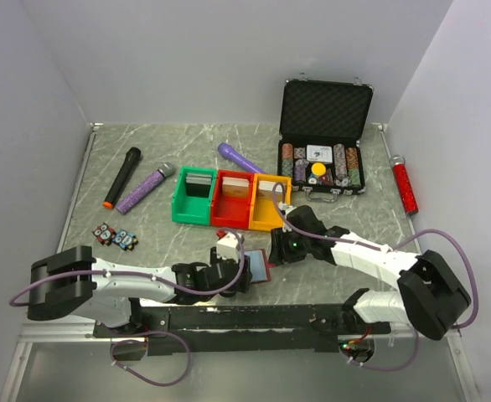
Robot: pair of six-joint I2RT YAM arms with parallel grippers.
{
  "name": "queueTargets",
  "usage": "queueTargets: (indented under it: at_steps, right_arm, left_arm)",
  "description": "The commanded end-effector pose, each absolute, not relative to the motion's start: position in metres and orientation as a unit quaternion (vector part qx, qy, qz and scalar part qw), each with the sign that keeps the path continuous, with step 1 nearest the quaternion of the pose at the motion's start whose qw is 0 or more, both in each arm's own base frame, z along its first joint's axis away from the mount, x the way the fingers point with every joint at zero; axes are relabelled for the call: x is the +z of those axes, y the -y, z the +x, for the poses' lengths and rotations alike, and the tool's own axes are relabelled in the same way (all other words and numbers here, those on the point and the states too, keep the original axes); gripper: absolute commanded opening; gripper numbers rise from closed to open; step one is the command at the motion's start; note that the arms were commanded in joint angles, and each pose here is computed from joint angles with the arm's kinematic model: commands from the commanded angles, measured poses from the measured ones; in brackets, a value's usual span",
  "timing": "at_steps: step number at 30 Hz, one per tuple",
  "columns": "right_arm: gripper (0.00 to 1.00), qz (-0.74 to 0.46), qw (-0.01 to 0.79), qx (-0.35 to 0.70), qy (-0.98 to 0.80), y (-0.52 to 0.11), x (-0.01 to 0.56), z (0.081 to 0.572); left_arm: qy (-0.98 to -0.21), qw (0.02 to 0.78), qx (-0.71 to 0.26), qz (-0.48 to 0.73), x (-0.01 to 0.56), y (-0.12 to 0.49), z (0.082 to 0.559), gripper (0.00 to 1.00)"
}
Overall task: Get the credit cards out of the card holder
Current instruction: Remove the credit card from the card holder.
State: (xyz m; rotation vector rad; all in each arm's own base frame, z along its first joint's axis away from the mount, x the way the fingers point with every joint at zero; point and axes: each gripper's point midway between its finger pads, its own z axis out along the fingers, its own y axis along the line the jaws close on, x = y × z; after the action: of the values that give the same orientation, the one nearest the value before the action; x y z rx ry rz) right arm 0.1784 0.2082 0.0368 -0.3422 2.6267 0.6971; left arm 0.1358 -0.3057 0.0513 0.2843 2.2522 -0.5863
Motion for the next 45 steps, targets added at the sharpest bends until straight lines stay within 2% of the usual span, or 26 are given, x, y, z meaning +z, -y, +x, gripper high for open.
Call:
queueTargets:
  at_steps: [1,4,12,19,23,32,39,45]
  right_arm:
    - [0.52,-0.128,0.197,0.279,-0.931,-0.22,0.038,0.18]
    - [0.49,-0.13,0.188,0.281,-0.932,-0.221,0.033,0.178]
    - [0.33,-0.129,0.166,0.3,-0.931,-0.227,0.023,0.17]
    - [0.1,-0.137,0.18,0.315,-0.922,-0.23,0.037,0.17]
    - [0.01,-0.142,0.188,0.325,-0.916,-0.233,0.048,0.168]
    - [0.0,-0.152,0.205,0.334,-0.907,-0.233,0.066,0.164]
    - [0.0,-0.162,0.208,0.347,-0.9,-0.237,0.077,0.157]
    - [0.0,-0.172,0.215,0.348,-0.896,-0.241,0.085,0.157]
  left_arm:
    - [-0.88,0.393,-0.256,0.082,0.064,0.307,0.136,0.68]
    - [-0.877,0.393,-0.262,0.081,0.066,0.306,0.135,0.7]
    - [-0.876,0.391,-0.269,0.087,0.067,0.31,0.133,0.77]
    - [-0.879,0.385,-0.266,0.089,0.065,0.313,0.132,0.77]
    - [-0.883,0.378,-0.26,0.1,0.061,0.316,0.13,0.77]
    - [-0.892,0.379,-0.226,0.102,0.053,0.319,0.137,0.77]
    - [-0.886,0.388,-0.236,0.091,0.063,0.322,0.14,0.78]
    - [-0.886,0.388,-0.238,0.089,0.062,0.32,0.14,0.74]
